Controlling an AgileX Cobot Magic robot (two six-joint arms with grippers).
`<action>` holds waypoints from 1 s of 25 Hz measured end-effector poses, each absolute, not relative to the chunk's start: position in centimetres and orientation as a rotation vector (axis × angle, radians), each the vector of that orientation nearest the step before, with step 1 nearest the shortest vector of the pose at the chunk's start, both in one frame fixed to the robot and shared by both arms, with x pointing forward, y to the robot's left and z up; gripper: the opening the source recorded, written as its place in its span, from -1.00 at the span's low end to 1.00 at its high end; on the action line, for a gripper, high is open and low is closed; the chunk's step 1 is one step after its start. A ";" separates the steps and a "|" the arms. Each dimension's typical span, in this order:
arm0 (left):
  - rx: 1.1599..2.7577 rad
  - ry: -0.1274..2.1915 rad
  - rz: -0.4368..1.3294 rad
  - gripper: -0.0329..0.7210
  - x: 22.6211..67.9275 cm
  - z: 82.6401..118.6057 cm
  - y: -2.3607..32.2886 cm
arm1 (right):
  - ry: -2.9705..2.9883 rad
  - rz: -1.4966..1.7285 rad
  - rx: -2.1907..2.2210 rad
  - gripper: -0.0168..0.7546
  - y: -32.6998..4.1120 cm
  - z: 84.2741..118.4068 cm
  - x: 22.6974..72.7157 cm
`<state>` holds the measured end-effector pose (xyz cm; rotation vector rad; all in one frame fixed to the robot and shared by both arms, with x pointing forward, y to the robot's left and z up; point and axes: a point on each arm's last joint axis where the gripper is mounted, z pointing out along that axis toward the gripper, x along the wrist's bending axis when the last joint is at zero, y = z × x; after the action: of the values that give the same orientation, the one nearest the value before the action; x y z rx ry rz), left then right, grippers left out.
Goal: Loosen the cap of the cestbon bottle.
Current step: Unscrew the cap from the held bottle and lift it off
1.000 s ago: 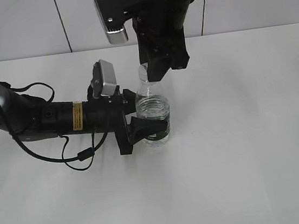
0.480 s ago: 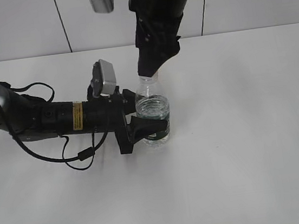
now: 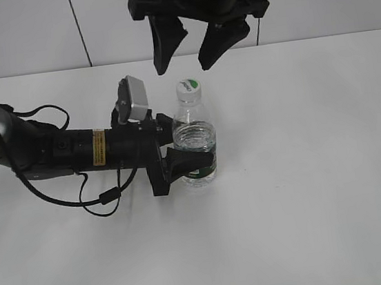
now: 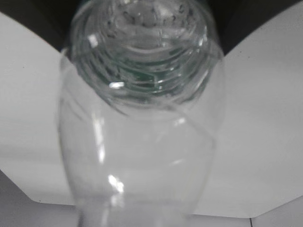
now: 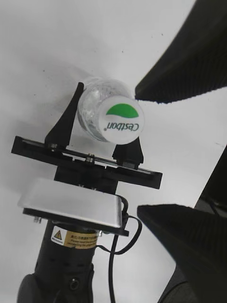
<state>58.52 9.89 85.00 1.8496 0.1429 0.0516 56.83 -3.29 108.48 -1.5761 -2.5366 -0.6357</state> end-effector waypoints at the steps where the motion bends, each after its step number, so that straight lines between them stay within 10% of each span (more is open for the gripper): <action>1: 1.850 0.143 0.052 0.18 58.5 85.0 9.9 | -2.517 -0.630 -1.610 0.34 -3.3 108.5 56.9; 25: 1.850 0.143 0.052 0.18 58.5 85.0 9.9 | -2.518 -0.443 -1.680 0.26 -2.7 103.6 58.5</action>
<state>58.52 9.89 85.00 1.8495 0.1430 0.0517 58.55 -2.70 103.63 -1.6805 -2.5180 -0.4428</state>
